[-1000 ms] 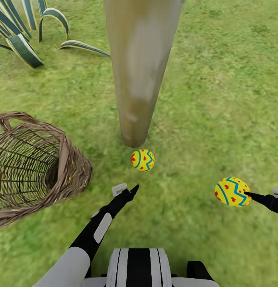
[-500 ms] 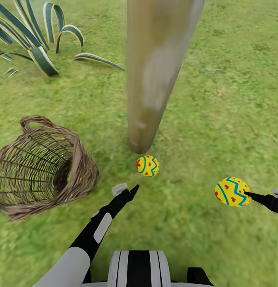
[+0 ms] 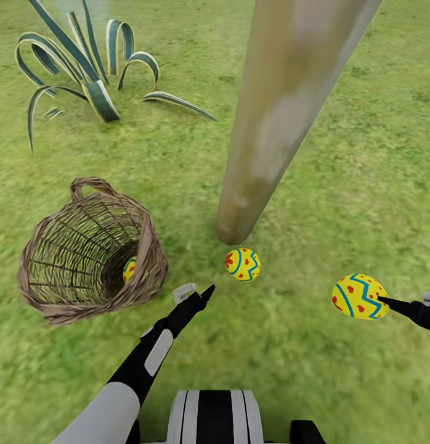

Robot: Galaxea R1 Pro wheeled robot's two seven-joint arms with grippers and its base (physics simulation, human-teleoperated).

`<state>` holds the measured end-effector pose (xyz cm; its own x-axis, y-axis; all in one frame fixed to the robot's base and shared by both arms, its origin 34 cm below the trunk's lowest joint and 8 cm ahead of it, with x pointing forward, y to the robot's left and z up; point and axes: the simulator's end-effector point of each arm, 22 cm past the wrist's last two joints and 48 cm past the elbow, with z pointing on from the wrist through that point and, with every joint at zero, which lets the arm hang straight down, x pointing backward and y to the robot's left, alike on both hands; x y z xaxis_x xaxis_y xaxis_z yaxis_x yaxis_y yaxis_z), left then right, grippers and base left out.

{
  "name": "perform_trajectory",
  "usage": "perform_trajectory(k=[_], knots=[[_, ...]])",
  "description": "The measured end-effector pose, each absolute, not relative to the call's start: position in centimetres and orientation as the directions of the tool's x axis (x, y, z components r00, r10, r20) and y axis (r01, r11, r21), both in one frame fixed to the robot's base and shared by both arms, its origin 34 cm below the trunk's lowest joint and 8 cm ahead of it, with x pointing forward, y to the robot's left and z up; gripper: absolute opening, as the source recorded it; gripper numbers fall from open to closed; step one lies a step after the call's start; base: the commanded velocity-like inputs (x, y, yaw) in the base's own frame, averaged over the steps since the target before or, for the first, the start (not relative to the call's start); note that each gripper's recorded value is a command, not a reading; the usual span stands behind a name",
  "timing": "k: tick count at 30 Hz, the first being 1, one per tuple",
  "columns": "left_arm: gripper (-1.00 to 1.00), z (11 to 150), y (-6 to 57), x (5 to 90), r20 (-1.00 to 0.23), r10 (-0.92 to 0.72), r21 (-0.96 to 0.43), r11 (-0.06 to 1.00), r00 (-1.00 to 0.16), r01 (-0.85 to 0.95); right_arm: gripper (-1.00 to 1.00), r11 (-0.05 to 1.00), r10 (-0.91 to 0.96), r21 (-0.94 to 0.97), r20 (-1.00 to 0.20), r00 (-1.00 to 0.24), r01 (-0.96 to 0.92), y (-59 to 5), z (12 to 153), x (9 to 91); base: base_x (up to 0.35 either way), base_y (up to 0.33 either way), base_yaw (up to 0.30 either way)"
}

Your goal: Take the three Easter eggs out of the wicker basket on the lawn in the garden, then place them on the lawn next to a single tree (choose any tree) so that all three eggs are next to the same tree and none are left in the basket.

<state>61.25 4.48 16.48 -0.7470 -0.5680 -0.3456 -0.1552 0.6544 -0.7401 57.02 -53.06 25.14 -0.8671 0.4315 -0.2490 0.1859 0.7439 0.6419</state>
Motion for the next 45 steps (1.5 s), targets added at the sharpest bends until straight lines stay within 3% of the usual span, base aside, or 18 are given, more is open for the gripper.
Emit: perform_trajectory(k=[8, 15, 28, 33, 37, 45], knots=[[1.0, 16.4, 4.5, 61.2, -0.345, -0.568, -0.739, 0.655, -0.747, -0.156, -1.0, 0.744, 0.431, 0.642, -0.249, -0.867, 0.186, -53.1, 25.1, 57.0, -0.021, -0.25, 0.004], [1.0, 16.5, 4.5, 61.3, -0.346, -0.568, -0.739, 0.655, -0.747, -0.156, -1.0, 0.744, 0.431, 0.642, -0.249, -0.867, 0.186, -53.1, 25.1, 57.0, -0.062, -0.185, 0.225], [1.0, 16.4, 4.5, 61.2, -0.346, -0.568, -0.739, 0.656, -0.747, -0.156, -1.0, 0.744, 0.432, 0.642, -0.249, -0.867, 0.186, -53.1, 25.1, 57.0, -0.001, -0.012, 0.274], [1.0, 15.8, 4.3, 60.3, -0.323, -0.56, -0.737, 0.654, -0.763, -0.168, -1.0, 0.753, 0.461, 0.614, -0.236, -0.855, 0.237, -54.6, 24.7, 55.6, 0.0, 0.0, 0.042], [1.0, 18.7, 2.9, 58.6, -0.241, -0.516, -0.867, 0.496, -0.822, -0.057, -1.0, 0.755, 0.475, 0.605, -0.239, -0.847, 0.253, -55.1, 24.6, 55.4, 0.0, 0.0, 0.001], [1.0, 24.8, 14.7, 48.7, -0.122, -0.401, -0.983, 0.175, -0.908, 0.055, -1.0, 0.813, 0.479, 0.484, -0.24, -0.845, 0.323, -57.5, 22.5, 54.6, 0.0, 0.0, 0.0]])
